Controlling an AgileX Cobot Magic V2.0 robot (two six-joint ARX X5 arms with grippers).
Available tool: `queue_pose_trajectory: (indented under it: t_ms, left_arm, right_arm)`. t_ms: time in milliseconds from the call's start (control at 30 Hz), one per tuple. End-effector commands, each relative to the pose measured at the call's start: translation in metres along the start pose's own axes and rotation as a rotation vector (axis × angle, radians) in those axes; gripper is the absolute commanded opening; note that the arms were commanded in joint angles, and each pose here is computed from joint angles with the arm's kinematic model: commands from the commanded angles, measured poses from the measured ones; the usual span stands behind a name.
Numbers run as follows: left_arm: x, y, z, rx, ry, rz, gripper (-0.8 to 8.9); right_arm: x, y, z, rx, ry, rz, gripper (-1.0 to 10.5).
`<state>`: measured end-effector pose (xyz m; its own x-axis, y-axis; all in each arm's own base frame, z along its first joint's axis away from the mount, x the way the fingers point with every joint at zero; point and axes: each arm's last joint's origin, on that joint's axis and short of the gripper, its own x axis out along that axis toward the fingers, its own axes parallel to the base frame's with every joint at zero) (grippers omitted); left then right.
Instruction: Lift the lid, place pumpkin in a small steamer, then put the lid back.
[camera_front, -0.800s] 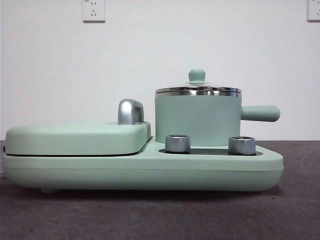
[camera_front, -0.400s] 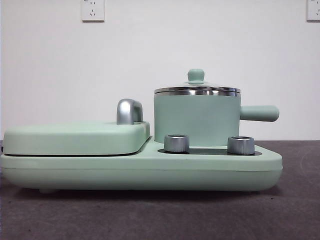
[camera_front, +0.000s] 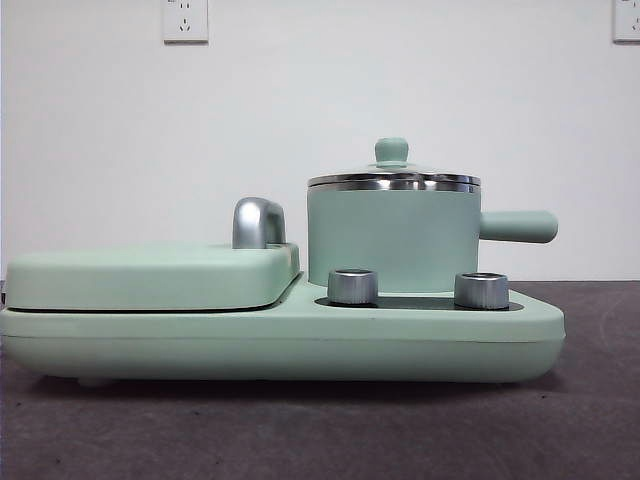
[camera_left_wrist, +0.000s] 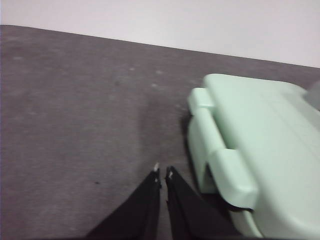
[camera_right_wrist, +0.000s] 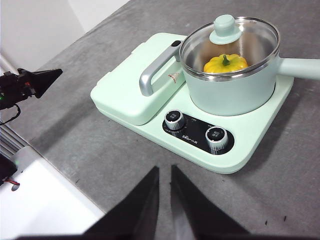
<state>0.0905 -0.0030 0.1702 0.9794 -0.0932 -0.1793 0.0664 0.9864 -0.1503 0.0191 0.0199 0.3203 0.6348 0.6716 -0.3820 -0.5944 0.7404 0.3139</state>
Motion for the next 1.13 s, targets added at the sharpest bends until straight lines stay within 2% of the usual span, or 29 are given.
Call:
queue_pose_trajectory:
  t_ms: [33, 267, 400, 1133]
  left_arm:
    - [0.001, 0.002, -0.001, 0.016, -0.018, 0.045, 0.24]
    - [0.006, 0.005, -0.017, 0.014, 0.019, 0.071, 0.24]
    - [0.009, 0.005, -0.019, 0.024, -0.013, 0.068, 0.24]
    - [0.008, 0.005, -0.019, 0.024, -0.012, 0.067, 0.24]
  right_arm:
    - [-0.001, 0.001, 0.002, -0.014, -0.014, 0.01, 0.3]
    - [-0.001, 0.001, 0.002, -0.014, -0.014, 0.01, 0.4]
    - [-0.001, 0.001, 0.002, -0.014, -0.014, 0.01, 0.3]
    - [-0.001, 0.001, 0.002, -0.014, -0.014, 0.01, 0.3]
